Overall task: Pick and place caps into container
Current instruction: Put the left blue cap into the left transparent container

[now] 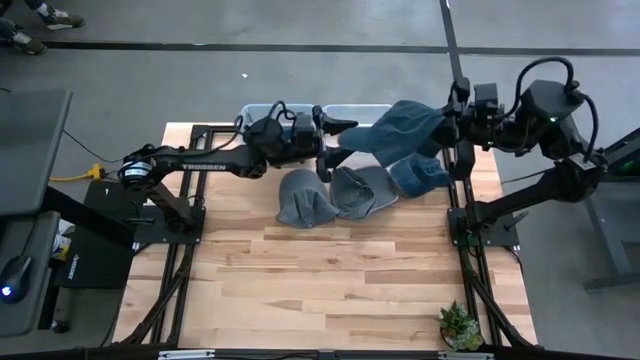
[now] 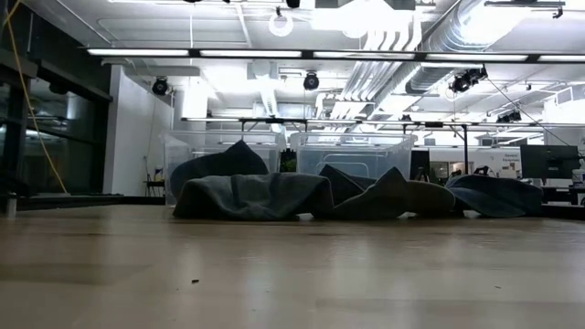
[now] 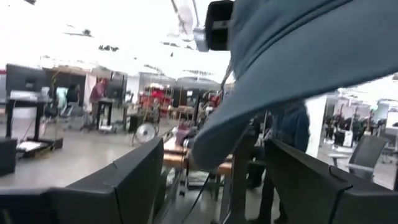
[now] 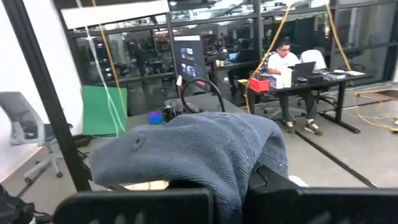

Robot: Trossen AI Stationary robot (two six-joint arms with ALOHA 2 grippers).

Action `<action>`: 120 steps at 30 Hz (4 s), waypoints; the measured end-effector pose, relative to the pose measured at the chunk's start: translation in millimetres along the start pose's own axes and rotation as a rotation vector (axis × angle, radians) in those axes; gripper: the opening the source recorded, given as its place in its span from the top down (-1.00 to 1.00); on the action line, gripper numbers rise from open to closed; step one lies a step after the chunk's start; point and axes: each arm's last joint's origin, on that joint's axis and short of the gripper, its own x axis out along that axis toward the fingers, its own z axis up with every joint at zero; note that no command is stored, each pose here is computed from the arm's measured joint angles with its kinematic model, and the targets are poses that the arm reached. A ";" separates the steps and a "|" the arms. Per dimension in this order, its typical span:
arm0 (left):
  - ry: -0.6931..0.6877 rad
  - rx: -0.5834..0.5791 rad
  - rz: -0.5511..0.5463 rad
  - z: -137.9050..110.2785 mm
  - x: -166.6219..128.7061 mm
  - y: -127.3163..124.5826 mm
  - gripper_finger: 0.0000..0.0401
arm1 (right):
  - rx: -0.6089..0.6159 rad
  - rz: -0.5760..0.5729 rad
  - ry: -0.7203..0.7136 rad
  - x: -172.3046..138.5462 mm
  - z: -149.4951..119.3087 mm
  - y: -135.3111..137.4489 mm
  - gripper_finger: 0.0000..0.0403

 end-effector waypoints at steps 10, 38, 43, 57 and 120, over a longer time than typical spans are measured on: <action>-0.076 0.008 -0.012 7.1 -0.1 -1.0 -0.40 | 0.007 0.091 0.039 43.6 4.9 -7.0 0.99; -0.215 -0.026 0.106 19.1 -2.0 1.8 0.73 | 0.005 -0.084 0.101 74.3 -0.3 -60.4 0.99; -0.199 -0.040 0.136 17.1 -1.7 2.9 0.92 | 0.005 -0.076 0.140 82.7 -6.7 -62.2 0.99; -0.192 -0.060 0.163 16.1 -1.7 3.8 0.98 | -0.107 -0.072 0.122 69.7 -0.7 -59.4 0.69; 0.585 -1.050 0.596 60.2 -163.8 170.4 0.99 | -0.112 -0.216 0.237 -26.2 5.9 -54.7 -0.45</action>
